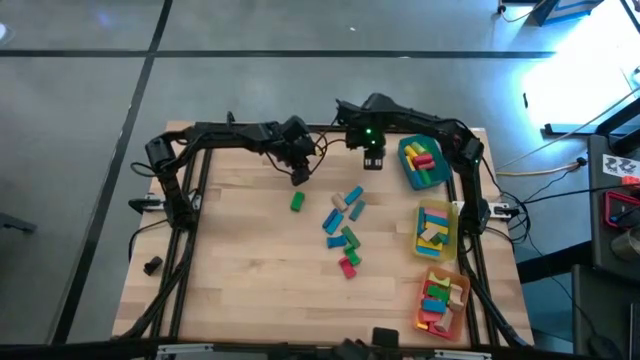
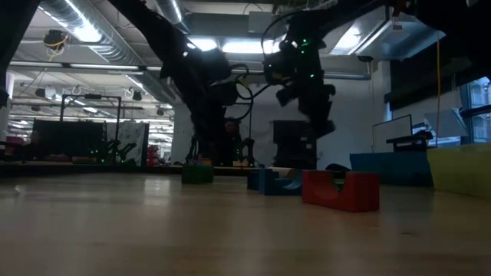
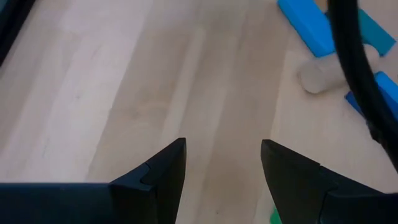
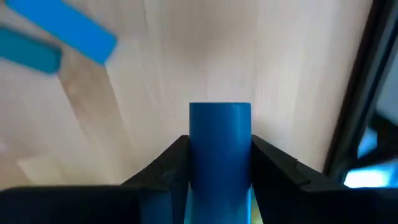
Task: Sort blocks by size
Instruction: Put the blue cylindrical block into the blue bin
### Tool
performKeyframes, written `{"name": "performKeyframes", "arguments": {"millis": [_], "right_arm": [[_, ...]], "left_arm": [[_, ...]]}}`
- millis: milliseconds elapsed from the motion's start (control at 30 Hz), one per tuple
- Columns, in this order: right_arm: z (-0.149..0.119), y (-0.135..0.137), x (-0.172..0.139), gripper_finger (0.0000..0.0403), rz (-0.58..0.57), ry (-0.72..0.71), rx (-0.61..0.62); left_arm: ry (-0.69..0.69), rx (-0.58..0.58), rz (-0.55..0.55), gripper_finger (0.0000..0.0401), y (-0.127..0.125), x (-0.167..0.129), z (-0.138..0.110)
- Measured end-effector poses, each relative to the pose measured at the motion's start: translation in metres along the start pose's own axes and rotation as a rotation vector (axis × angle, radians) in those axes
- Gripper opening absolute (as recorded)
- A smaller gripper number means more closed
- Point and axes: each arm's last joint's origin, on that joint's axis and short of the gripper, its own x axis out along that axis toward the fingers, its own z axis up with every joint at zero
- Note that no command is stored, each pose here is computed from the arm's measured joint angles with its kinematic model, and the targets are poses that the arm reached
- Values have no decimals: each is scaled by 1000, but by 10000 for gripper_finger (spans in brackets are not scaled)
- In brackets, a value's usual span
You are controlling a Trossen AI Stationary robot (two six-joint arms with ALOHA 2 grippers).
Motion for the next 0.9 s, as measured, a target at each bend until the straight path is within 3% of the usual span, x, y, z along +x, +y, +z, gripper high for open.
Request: {"name": "performKeyframes", "arguments": {"millis": [200,467,700,900], "right_arm": [[-14,3,-3,134,-1,152,54],[-21,2,-8,134,-28,146,54],[-73,-1,-6,134,-6,183,155],[-114,0,14,134,-30,93,245]], "left_arm": [[2,62,-12,194,-8,2,1],[2,49,-8,194,-5,1,1],[57,34,-17,194,-5,1,-5],[76,2,-22,194,-8,1,-6]]}}
